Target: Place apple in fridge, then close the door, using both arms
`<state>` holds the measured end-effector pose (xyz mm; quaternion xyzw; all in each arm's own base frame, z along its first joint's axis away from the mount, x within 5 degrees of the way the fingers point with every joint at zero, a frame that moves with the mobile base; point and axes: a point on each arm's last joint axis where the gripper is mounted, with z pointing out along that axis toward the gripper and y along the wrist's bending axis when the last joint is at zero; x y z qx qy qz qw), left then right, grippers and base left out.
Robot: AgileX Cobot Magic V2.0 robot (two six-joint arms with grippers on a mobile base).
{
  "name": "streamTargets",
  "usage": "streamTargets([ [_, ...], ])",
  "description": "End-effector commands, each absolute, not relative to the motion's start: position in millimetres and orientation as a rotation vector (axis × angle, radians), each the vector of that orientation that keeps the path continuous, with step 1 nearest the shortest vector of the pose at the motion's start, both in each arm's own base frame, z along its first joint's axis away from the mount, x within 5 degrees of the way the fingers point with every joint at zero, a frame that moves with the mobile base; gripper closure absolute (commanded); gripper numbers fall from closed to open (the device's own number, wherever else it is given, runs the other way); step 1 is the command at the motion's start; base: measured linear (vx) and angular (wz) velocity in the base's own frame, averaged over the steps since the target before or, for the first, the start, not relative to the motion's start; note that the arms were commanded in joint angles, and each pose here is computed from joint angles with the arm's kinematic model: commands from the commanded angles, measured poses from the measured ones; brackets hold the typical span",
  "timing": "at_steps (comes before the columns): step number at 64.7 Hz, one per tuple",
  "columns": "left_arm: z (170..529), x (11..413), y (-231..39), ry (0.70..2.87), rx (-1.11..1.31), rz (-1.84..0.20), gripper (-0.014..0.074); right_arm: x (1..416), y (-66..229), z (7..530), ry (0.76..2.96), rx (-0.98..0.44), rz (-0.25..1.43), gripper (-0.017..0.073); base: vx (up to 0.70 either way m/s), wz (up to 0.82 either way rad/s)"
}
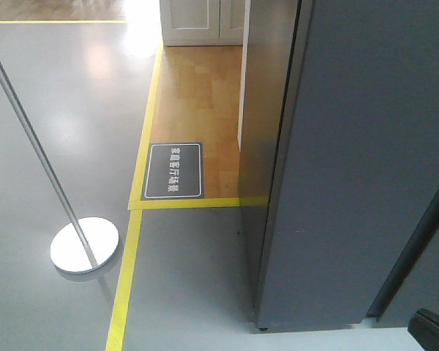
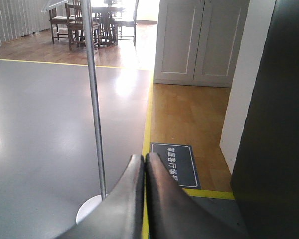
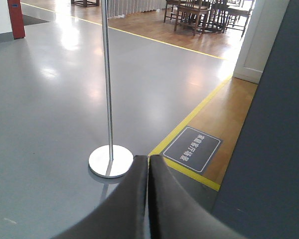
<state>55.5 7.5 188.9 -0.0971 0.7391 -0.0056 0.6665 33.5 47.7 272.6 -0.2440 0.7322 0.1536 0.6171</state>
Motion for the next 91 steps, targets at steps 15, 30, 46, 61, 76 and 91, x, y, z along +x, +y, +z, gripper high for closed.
streamTargets([
  [15, 203, 54, 6, 1.559, -0.202, -0.029, 0.06, 35, 47, 284, 1.642, -0.513, 0.354, 0.0562, 0.0, 0.0],
  [30, 203, 54, 6, 1.559, -0.202, -0.029, 0.06, 35, 47, 284, 1.642, -0.513, 0.354, 0.0562, 0.0, 0.0],
  [46, 203, 54, 6, 1.559, -0.202, -0.029, 0.06, 37, 43, 282, 1.646, -0.54, 0.264, 0.0562, 0.0, 0.0],
  [61, 203, 54, 6, 1.559, -0.202, -0.029, 0.06, 43, 32, 268, 1.697, -0.406, 0.181, 0.0562, 0.0, 0.0],
  [76, 203, 54, 6, 1.559, -0.202, -0.029, 0.06, 40, 17, 234, 1.695, -0.159, 0.139, 0.0562, 0.0, 0.0],
  [91, 202, 54, 6, 1.56, -0.202, -0.029, 0.06, 44, 3, 234, 1.631, -0.016, 0.035, 0.0562, 0.0, 0.0],
])
